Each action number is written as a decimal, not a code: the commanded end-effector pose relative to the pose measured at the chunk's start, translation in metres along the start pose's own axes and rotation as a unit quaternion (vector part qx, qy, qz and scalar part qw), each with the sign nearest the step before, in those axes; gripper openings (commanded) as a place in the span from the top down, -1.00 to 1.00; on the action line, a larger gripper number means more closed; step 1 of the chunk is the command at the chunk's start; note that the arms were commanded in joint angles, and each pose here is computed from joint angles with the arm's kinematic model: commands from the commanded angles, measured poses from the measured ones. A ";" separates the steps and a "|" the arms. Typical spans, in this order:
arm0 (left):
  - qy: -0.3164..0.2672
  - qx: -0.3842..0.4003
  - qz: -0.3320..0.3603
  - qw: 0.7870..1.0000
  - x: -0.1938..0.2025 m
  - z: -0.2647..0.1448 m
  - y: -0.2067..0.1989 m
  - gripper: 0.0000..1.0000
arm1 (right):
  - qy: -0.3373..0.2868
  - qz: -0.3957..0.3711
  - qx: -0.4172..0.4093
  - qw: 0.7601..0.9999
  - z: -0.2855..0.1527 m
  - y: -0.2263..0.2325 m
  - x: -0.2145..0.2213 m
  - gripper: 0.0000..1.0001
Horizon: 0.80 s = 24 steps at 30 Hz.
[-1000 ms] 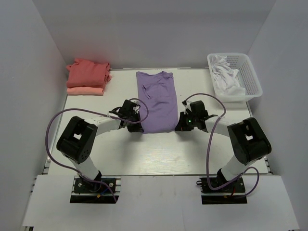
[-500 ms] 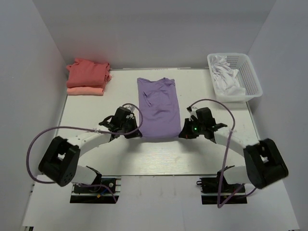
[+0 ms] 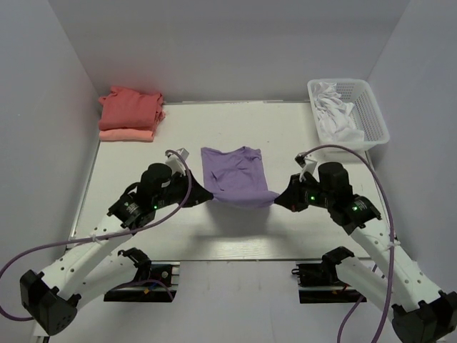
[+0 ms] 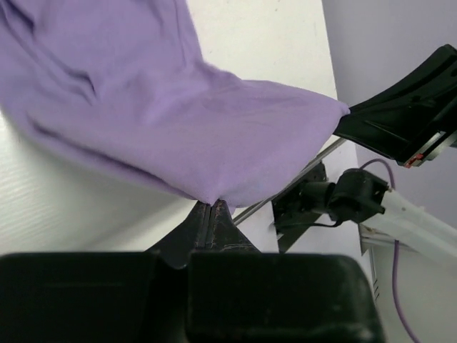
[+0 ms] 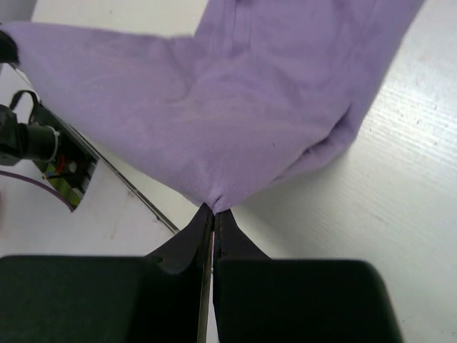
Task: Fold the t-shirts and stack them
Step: Grab one side of the 2/3 rectangular tshirt with both arms, then fold the long partially folded tshirt into a neat square
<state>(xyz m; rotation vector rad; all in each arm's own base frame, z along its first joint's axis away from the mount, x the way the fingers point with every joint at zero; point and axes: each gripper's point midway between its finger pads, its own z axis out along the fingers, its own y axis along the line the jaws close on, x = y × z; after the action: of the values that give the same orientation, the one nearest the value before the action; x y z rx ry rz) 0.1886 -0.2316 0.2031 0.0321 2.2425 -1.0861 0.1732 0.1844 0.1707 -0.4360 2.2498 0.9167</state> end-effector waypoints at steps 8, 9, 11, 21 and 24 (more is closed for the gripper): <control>-0.068 -0.081 0.002 0.994 -0.051 0.002 0.000 1.00 | -0.057 -0.010 0.034 0.998 0.008 0.001 -0.077 1.00; -0.073 -0.093 -0.004 0.993 -0.055 0.004 0.002 1.00 | -0.058 -0.008 0.039 0.997 0.013 -0.002 -0.082 1.00; -0.094 -0.120 -0.011 0.988 -0.071 0.005 0.006 1.00 | -0.072 -0.014 0.040 0.997 0.015 0.002 -0.103 1.00; -0.131 -0.256 -0.044 0.957 -0.106 0.024 0.045 1.00 | -0.055 0.000 0.111 0.992 0.047 -0.029 -0.150 1.00; -0.160 -0.260 -0.042 0.951 -0.128 0.031 0.039 1.00 | -0.047 0.002 0.110 0.993 0.059 -0.035 -0.160 1.00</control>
<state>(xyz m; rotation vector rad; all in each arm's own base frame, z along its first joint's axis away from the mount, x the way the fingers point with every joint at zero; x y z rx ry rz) 0.2943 -0.2054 0.2034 -0.3579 2.2849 -0.5174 0.3116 0.2143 0.2143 -0.3019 2.2853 0.7082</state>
